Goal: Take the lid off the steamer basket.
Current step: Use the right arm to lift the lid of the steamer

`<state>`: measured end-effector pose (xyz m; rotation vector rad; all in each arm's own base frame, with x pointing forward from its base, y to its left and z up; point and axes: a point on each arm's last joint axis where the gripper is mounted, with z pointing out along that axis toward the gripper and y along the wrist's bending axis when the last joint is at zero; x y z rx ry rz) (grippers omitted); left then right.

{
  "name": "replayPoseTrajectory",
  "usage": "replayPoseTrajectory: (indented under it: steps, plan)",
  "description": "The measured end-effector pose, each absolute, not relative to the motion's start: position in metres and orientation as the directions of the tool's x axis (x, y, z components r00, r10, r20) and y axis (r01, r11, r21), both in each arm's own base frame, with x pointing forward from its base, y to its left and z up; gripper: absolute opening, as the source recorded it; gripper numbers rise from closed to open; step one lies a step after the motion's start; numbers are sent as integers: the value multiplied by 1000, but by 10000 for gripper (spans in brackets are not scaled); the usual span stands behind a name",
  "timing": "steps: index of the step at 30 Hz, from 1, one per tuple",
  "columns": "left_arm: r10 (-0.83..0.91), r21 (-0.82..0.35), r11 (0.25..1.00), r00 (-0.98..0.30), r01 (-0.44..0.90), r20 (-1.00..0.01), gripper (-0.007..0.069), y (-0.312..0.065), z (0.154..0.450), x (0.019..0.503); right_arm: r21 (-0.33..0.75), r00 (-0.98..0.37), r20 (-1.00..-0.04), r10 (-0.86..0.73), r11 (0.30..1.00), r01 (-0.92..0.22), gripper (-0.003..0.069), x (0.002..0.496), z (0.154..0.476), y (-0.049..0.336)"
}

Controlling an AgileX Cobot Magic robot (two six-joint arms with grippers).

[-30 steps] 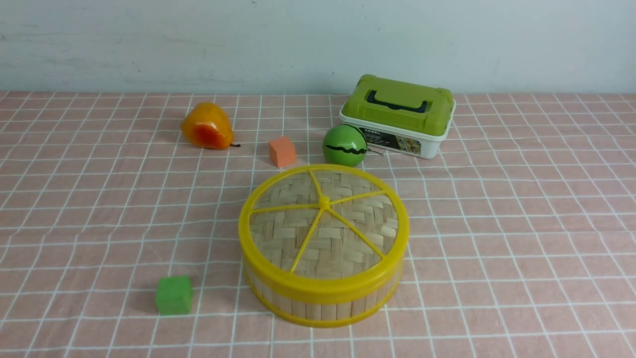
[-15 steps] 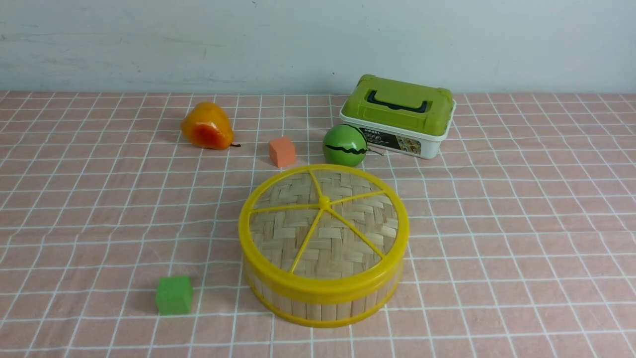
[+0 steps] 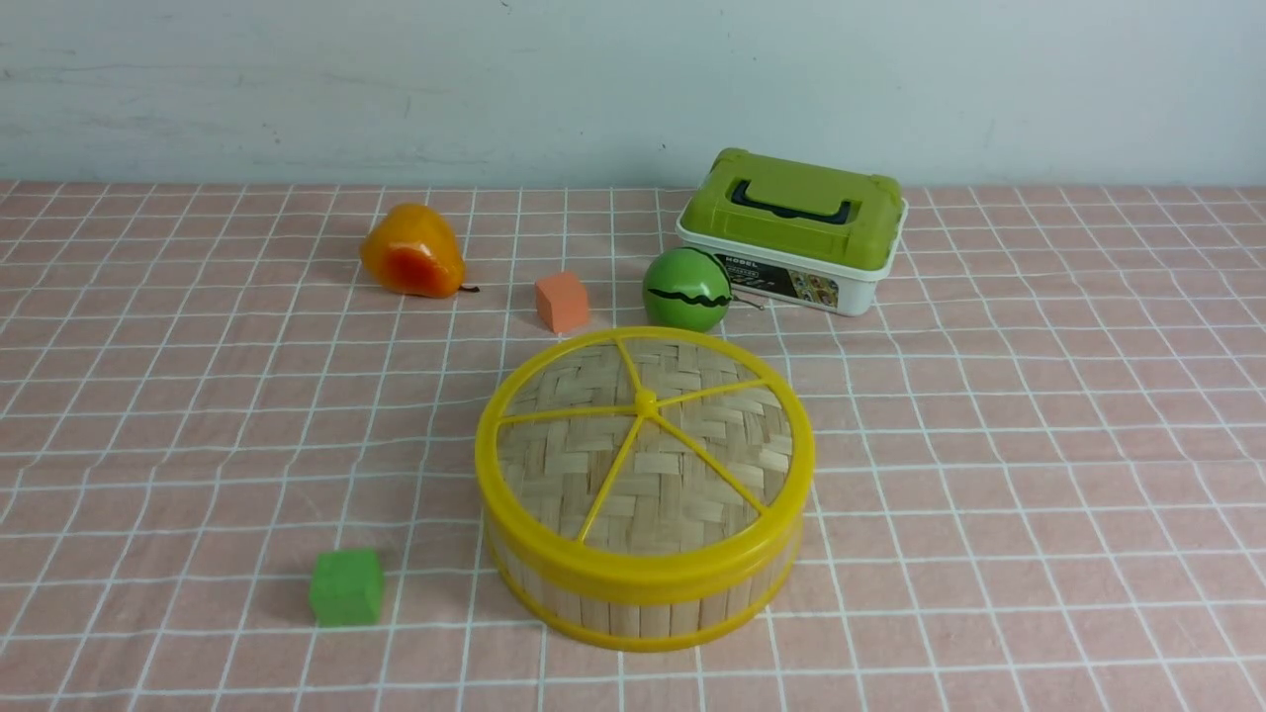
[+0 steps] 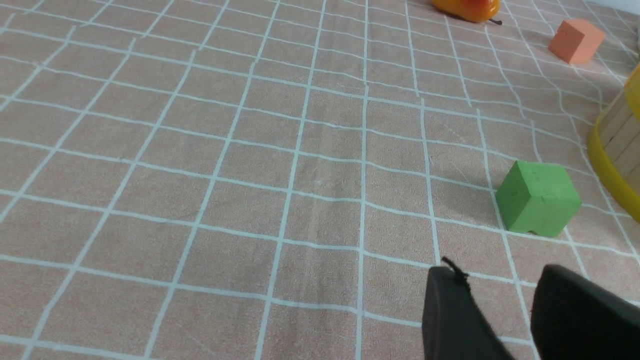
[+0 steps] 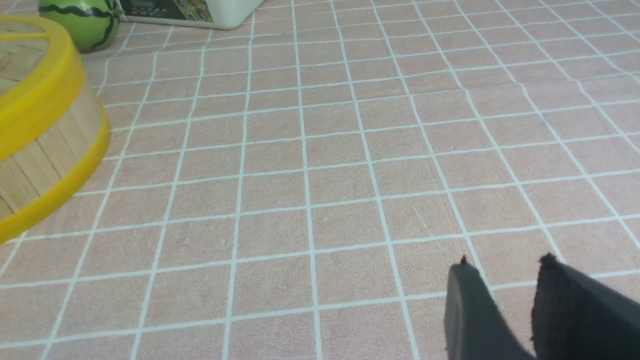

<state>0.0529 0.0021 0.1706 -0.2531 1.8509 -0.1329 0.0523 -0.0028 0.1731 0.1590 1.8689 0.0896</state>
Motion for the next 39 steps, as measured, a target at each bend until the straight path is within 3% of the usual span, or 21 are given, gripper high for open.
replayPoseTrajectory:
  steps: [4, 6, 7, 8, 9, 11, 12, 13, 15, 16, 17, 19, 29, 33, 34, 35, 37, 39]
  plan:
    - [-226, -204, 973, -274, -107, -935, 239, 3, 171, 53, 169, -293, -939, 181, 984, 64, 179, 52, 173, -2]
    - [-224, -202, 974, -274, -107, -935, 239, 3, 171, 53, 215, -293, -929, 225, 974, 66, 181, 52, 173, -1]
    - [-223, -201, 974, -274, -107, -935, 239, 3, 171, 53, 320, -294, -898, 327, 944, 73, 183, 52, 173, 2]
    - [-223, -201, 974, -274, -107, -935, 239, 3, 171, 53, 326, -293, -896, 333, 942, 75, 183, 52, 173, 2]
    - [-223, -200, 974, -274, -107, -936, 239, 3, 171, 53, 478, -295, -826, 481, 874, 85, 185, 52, 173, 5]
    - [-221, -199, 974, -274, -107, -936, 239, 3, 171, 53, 573, -296, -764, 573, 814, 96, 188, 52, 174, 8]
    - [-222, -199, 974, -274, -107, -936, 239, 3, 171, 53, 717, -300, -635, 712, 688, 116, 190, 52, 174, 12]
    - [-222, -199, 974, -274, -107, -936, 239, 3, 171, 53, 748, -301, -599, 742, 652, 122, 190, 51, 175, 13]
    - [-229, -207, 972, -274, -107, -934, 239, 3, 171, 53, 888, -303, -373, 877, 432, 159, 192, 51, 175, 18]
    - [-231, -210, 972, -274, -106, -934, 239, 2, 171, 53, 893, -304, -360, 882, 420, 161, 192, 51, 175, 18]
    - [-253, -233, 967, -273, -105, -928, 239, 2, 171, 53, 917, -303, -300, 904, 362, 170, 194, 51, 175, 20]
    - [-281, -263, 959, -273, -102, -920, 239, 1, 171, 53, 926, -301, -273, 914, 335, 174, 197, 51, 176, 20]
    - [-314, -298, 949, -272, -99, -909, 239, -1, 171, 53, 873, -286, -409, 866, 463, 153, 207, 52, 175, 16]
    - [-286, -268, 958, -273, -102, -919, 239, 1, 171, 53, 809, -308, -523, 795, 577, 113, 202, 51, 178, 16]
    - [-275, -257, 961, -273, -103, -922, 239, 1, 171, 53, 751, -321, -605, 728, 656, 71, 172, 50, 186, 17]
    - [-274, -255, 961, -273, -103, -922, 239, 1, 171, 53, 736, -317, -629, 710, 675, 52, 167, 49, 193, 17]
    - [-271, -252, 962, -273, -103, -923, 239, 1, 171, 53, 609, -304, -762, 571, 793, -36, 67, 45, 226, 18]
    - [-269, -250, 963, -273, -103, -924, 239, 1, 171, 53, 494, -327, -832, 448, 867, -69, 8, 45, 251, 19]
